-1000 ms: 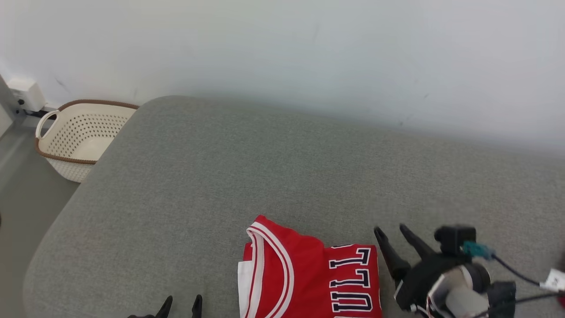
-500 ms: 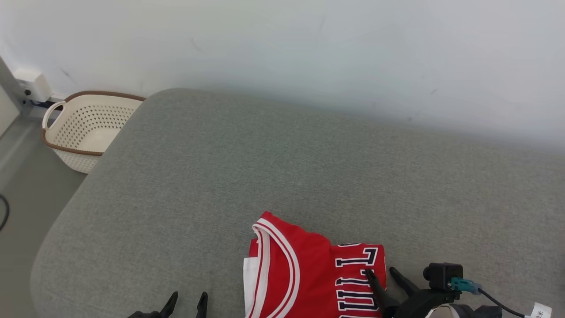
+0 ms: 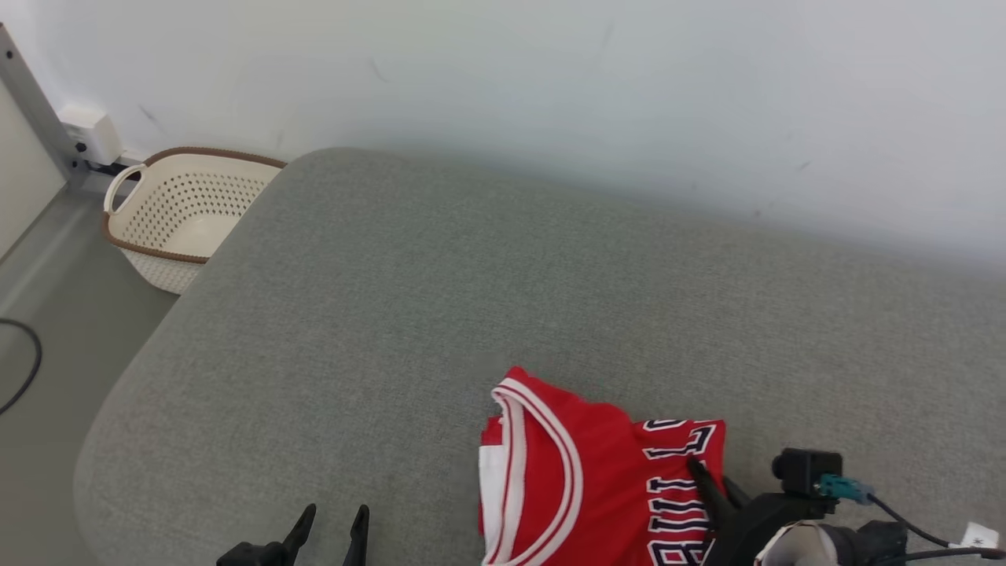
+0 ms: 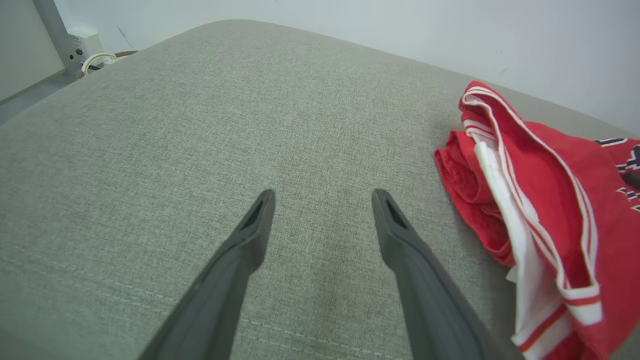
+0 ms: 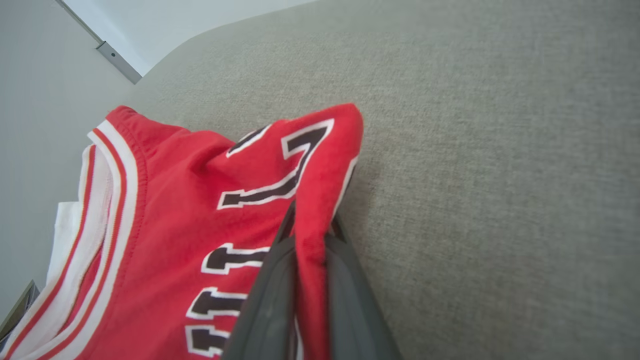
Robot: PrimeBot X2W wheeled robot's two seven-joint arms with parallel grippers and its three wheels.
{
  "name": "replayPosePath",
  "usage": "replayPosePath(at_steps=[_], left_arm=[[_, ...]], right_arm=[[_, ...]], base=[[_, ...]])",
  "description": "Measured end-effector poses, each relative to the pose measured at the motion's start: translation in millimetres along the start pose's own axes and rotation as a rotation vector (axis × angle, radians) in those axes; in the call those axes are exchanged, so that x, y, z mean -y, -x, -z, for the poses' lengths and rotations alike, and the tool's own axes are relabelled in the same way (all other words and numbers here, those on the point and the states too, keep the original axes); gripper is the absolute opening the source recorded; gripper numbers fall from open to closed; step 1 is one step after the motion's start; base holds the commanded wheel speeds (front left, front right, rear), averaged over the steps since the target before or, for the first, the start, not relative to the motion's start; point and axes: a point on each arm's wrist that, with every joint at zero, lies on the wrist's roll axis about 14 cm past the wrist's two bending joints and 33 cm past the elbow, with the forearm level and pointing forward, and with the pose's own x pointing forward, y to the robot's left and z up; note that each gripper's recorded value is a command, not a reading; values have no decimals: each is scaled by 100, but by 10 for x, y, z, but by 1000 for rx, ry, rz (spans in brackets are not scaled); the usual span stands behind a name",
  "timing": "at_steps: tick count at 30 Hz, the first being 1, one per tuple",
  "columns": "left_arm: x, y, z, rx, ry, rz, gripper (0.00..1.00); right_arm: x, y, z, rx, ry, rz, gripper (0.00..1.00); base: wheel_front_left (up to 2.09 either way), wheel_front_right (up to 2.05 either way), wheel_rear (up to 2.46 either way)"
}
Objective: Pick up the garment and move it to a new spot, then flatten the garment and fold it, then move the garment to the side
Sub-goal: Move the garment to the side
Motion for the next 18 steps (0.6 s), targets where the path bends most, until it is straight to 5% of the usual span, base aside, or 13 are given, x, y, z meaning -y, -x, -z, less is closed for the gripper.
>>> replayPosePath(at_steps=[18], left_arm=[[708, -240, -159, 54, -37, 194, 100]], right_arm=[[871, 850, -225, 156, 6, 298, 0]], base=[[0, 0, 0]])
